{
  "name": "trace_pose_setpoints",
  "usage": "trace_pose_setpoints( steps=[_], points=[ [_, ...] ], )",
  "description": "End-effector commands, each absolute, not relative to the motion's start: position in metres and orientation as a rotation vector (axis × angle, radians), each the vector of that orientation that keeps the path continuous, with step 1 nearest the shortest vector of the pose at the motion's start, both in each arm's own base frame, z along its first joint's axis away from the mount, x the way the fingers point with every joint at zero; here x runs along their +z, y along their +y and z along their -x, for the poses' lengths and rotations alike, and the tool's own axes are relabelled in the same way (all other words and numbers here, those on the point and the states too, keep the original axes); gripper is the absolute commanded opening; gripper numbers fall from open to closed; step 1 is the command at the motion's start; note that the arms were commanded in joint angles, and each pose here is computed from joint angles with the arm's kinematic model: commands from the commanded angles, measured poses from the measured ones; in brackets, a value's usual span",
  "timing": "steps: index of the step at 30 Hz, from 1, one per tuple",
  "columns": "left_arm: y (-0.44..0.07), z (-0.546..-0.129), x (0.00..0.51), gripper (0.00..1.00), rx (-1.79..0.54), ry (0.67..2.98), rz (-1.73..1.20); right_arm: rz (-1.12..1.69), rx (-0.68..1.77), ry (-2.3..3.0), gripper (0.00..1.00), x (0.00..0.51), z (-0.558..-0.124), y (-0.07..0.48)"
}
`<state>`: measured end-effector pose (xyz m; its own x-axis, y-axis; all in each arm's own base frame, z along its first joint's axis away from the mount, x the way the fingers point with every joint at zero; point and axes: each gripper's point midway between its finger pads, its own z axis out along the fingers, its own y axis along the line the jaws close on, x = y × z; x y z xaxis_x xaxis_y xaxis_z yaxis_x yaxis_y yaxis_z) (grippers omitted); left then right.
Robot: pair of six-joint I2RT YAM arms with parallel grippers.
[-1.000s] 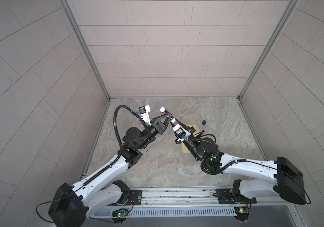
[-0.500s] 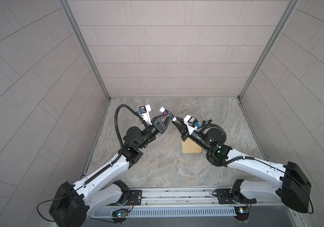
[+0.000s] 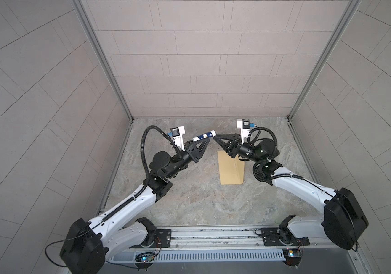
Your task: Place the letter into the envelope and seal it
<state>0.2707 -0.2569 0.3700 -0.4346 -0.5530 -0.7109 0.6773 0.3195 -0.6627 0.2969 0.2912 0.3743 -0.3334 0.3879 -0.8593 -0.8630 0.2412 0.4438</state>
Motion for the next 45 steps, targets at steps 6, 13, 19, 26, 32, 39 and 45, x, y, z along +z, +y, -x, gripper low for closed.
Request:
trace_pose_setpoints(
  steps=[6, 13, 19, 26, 32, 39, 45],
  points=[
    [-0.259, -0.256, 0.386, 0.00, -1.369, 1.465, -0.212, 0.814, 0.757, 1.455, 0.58, 0.335, -0.281, 0.268],
    [-0.265, -0.254, 0.376, 0.00, -1.361, 1.524, -0.255, 1.026, 0.370, 1.383, 0.79, 0.333, -0.270, 0.254],
    [-0.271, -0.252, 0.372, 0.00, -1.350, 1.553, -0.319, 1.158, 0.178, 1.343, 0.83, 0.339, -0.270, 0.264],
    [-0.278, -0.250, 0.365, 0.00, -1.367, 1.586, -0.357, 1.256, 0.051, 1.300, 0.84, 0.340, -0.276, 0.277],
    [-0.282, -0.249, 0.359, 0.00, -1.372, 1.616, -0.379, 1.317, 0.011, 1.274, 0.79, 0.339, -0.277, 0.289],
    [-0.283, -0.249, 0.354, 0.00, -1.354, 1.642, -0.395, 1.342, -0.023, 1.267, 0.59, 0.336, -0.277, 0.291],
    [-0.284, -0.250, 0.350, 0.00, -1.356, 1.658, -0.396, 1.346, -0.034, 1.275, 0.36, 0.336, -0.277, 0.290]
  ],
)
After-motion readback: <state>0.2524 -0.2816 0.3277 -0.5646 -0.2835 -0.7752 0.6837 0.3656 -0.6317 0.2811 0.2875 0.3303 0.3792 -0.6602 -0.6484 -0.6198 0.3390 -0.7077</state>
